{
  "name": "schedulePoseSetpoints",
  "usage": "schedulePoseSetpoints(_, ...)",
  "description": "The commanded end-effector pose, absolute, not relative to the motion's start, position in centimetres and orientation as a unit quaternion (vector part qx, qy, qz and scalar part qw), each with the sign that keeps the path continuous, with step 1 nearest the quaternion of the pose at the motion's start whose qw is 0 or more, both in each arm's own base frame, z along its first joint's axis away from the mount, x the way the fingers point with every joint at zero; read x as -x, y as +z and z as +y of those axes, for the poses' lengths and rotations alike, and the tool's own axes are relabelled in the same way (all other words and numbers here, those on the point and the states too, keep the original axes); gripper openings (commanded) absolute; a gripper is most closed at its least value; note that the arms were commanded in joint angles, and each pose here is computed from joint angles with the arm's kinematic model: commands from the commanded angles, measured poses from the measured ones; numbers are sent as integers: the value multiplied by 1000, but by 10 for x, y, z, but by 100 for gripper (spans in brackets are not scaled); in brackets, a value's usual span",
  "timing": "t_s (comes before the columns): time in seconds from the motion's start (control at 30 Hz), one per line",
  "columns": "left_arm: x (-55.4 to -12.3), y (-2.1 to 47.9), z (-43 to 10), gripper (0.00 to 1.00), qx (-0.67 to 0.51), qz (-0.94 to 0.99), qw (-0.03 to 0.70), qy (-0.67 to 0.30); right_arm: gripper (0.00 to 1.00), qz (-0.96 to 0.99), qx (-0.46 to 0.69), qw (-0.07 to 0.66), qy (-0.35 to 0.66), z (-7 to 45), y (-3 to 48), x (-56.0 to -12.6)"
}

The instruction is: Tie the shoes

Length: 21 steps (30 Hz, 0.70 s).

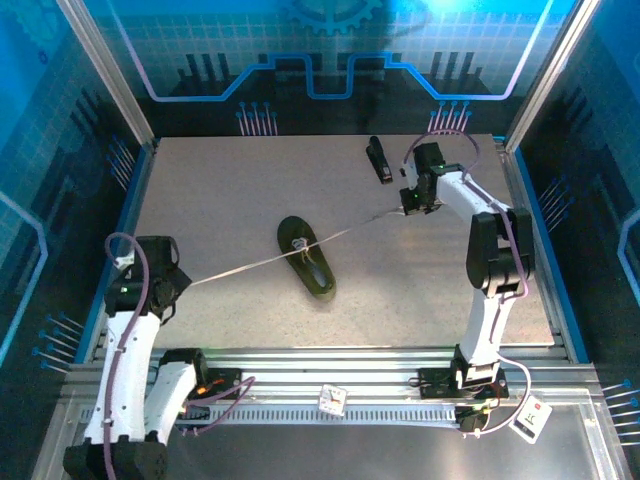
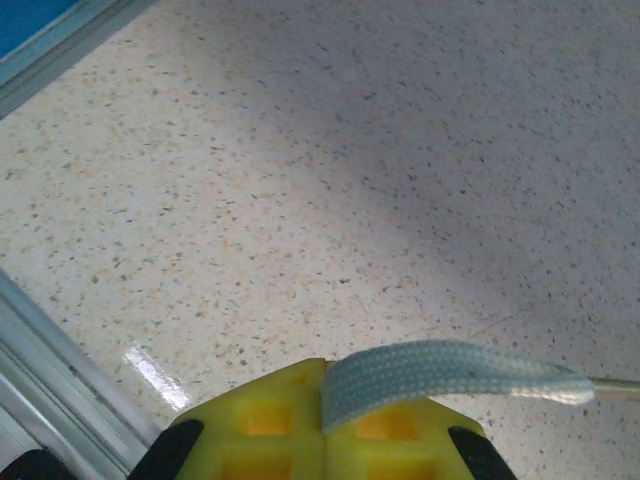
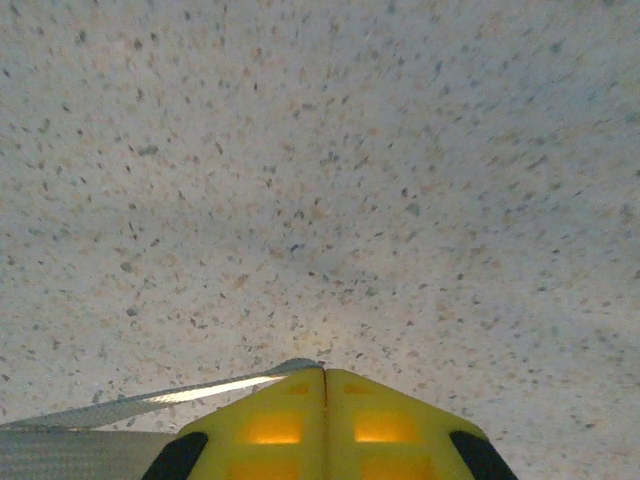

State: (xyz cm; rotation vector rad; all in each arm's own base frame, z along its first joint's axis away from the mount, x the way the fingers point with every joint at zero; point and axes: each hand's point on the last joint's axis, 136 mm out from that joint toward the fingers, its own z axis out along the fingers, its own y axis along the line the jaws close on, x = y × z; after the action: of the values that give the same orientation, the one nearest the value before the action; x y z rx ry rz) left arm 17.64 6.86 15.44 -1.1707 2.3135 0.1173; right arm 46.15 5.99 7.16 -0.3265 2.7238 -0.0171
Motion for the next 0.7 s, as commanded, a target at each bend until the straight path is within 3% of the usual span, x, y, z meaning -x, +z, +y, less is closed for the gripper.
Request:
schedulePoseSetpoints(0.0,-167,162,72,0,456,850,261,42,0,981,94,171,-13,39,61,-457)
schedulePoseSetpoints(0.47,-156,163,79,0,503,826,252,19,0,987,77,127,-54,-3,37,-452)
schedulePoseSetpoints(0.67,-174,147,66,0,508,826,241,-43,0,975,127,184,9,48,62,-459)
